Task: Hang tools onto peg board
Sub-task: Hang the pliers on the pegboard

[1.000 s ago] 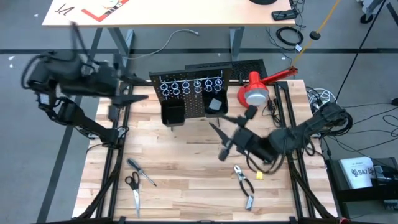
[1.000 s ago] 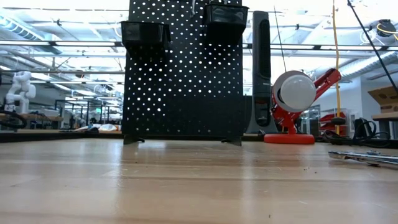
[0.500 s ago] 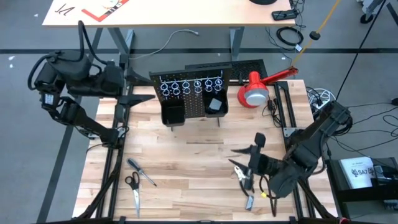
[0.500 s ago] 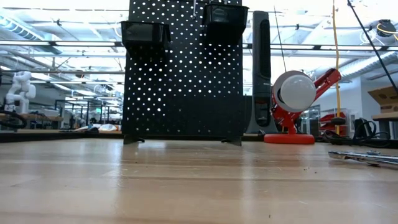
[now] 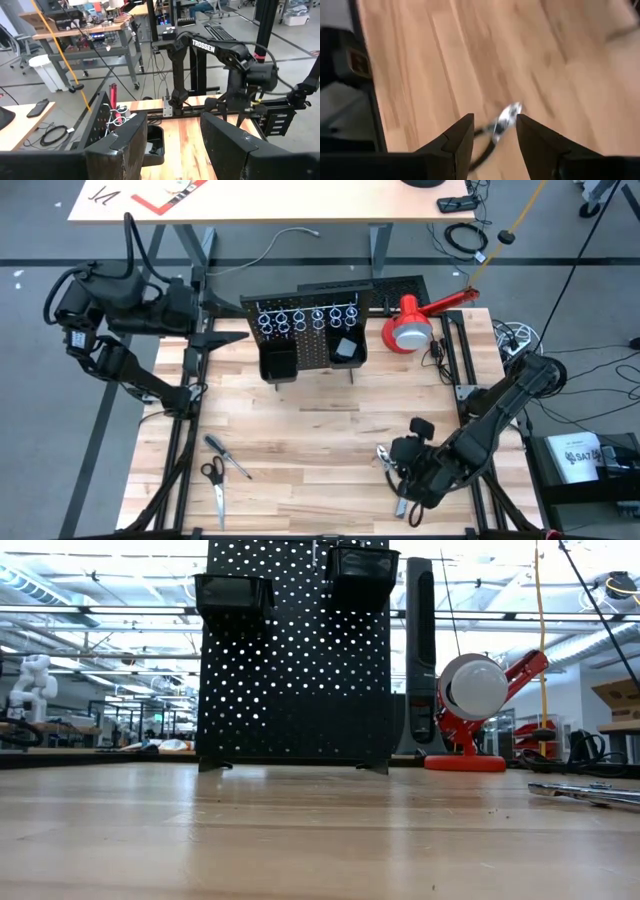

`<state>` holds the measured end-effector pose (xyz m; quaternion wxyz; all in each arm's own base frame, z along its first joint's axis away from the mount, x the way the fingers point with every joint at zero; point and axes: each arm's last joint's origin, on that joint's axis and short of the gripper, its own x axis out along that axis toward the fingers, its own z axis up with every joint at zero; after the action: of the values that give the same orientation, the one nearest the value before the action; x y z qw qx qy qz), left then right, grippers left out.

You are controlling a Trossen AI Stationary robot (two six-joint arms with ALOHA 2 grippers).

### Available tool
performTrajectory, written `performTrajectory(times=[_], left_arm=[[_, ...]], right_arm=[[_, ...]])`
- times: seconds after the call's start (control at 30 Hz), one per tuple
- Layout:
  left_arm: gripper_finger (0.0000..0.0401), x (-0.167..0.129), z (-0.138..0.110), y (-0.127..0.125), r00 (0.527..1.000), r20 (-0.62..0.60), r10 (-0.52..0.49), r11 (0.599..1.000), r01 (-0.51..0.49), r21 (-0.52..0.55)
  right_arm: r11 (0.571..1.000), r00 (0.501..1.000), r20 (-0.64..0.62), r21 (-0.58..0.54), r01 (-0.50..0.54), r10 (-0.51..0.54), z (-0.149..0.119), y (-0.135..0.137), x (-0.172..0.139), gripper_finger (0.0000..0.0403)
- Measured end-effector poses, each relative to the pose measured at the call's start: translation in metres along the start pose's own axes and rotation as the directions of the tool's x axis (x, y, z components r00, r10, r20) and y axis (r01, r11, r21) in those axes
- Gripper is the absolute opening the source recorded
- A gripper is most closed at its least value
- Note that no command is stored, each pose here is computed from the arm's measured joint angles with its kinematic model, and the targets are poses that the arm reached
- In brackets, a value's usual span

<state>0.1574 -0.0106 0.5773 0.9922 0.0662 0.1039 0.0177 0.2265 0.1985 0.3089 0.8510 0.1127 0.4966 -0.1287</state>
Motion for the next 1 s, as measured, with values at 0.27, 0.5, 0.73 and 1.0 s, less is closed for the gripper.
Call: performTrajectory(times=[0.27,0.5,0.73,1.0], left_arm=[[0.0194,0.0,0.0,0.0,1.0,0.001,0.0,1.0,0.0,0.007],[0.0194,-0.001,0.0,0.0,1.0,0.003,0.001,1.0,-0.001,0.009],[0.0194,-0.002,0.0,0.0,1.0,0.003,0.001,1.0,-0.001,0.008],[0.0194,-0.002,0.0,0.0,1.0,0.002,0.008,1.0,-0.008,0.008]], right_arm=[[0.998,0.996,-0.076,0.042,0.05,-0.047,-0.031,0.019,0.036,0.0144],[0.979,0.988,-0.131,0.176,0.102,-0.08,-0.091,0.007,0.059,0.0144],[0.936,0.995,-0.047,0.338,0.104,-0.093,-0.139,-0.022,0.048,0.0144],[0.921,0.998,-0.044,0.385,0.059,-0.046,-0.134,-0.024,0.059,0.0144]])
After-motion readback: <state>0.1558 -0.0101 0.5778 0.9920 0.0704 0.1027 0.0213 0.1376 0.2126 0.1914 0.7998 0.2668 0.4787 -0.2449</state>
